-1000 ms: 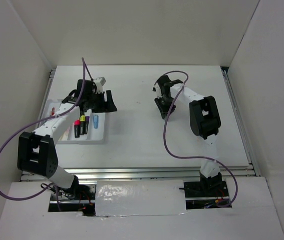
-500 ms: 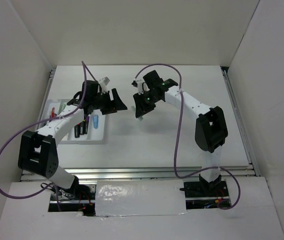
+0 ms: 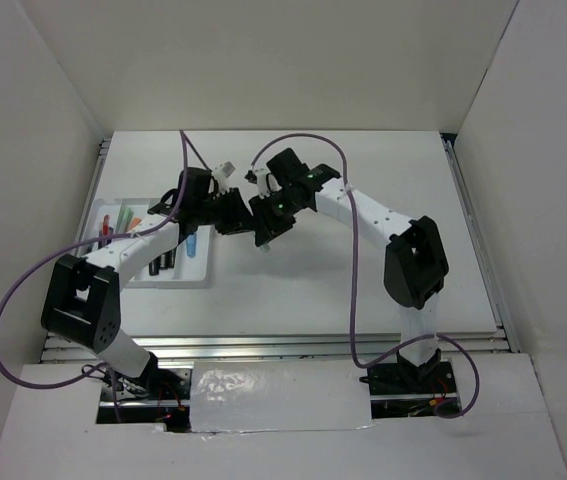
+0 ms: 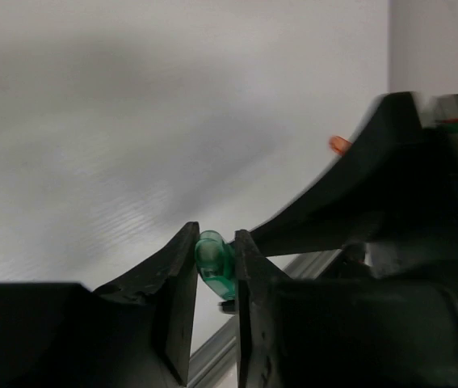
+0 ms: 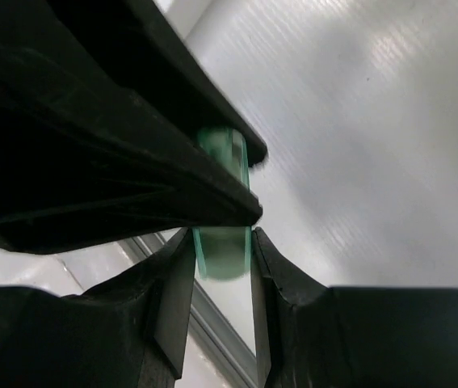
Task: Sort the stationery into containers
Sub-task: Pass the stationery from the right arm to the left, then place the stationery into the container
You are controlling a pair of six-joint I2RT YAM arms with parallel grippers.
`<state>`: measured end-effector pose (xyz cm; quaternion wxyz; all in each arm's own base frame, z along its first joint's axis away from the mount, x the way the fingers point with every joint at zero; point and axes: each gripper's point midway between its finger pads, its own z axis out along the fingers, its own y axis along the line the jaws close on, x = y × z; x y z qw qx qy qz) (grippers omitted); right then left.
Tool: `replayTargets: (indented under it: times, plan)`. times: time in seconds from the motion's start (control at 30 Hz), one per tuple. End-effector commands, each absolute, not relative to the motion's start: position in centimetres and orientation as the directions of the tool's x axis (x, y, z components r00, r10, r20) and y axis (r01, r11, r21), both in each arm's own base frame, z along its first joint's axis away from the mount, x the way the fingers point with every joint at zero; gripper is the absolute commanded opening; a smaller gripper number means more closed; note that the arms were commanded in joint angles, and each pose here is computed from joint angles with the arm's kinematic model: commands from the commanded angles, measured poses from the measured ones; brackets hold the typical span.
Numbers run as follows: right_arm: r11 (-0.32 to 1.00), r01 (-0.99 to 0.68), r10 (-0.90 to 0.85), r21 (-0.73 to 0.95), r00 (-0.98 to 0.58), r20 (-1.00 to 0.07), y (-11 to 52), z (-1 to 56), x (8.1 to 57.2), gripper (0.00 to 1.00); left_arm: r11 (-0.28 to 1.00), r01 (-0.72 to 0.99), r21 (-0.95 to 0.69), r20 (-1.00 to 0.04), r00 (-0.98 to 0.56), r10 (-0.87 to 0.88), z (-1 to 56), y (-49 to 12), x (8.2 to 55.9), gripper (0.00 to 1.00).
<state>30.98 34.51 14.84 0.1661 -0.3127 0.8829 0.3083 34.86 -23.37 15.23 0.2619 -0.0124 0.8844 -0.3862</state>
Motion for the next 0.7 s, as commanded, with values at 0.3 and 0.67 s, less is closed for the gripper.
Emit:
replayTargets:
  times: [0.3,0.67]
  plan:
    - [0.593,-0.679,-0.405,0.432,-0.716,-0.569,31.5,19.2,32.2,0.67,0.706,0.159,-0.69,-0.47,-0.841,-0.269,16.3,-20.2,36.5,0.0]
    - [0.783,-0.572,-0.414,0.246,-0.773,-0.48,13.8,15.3,31.7,0.7,0.977,0.077,-0.199,-0.569,-0.82,-0.052,13.8,-5.0,37.4,0.0]
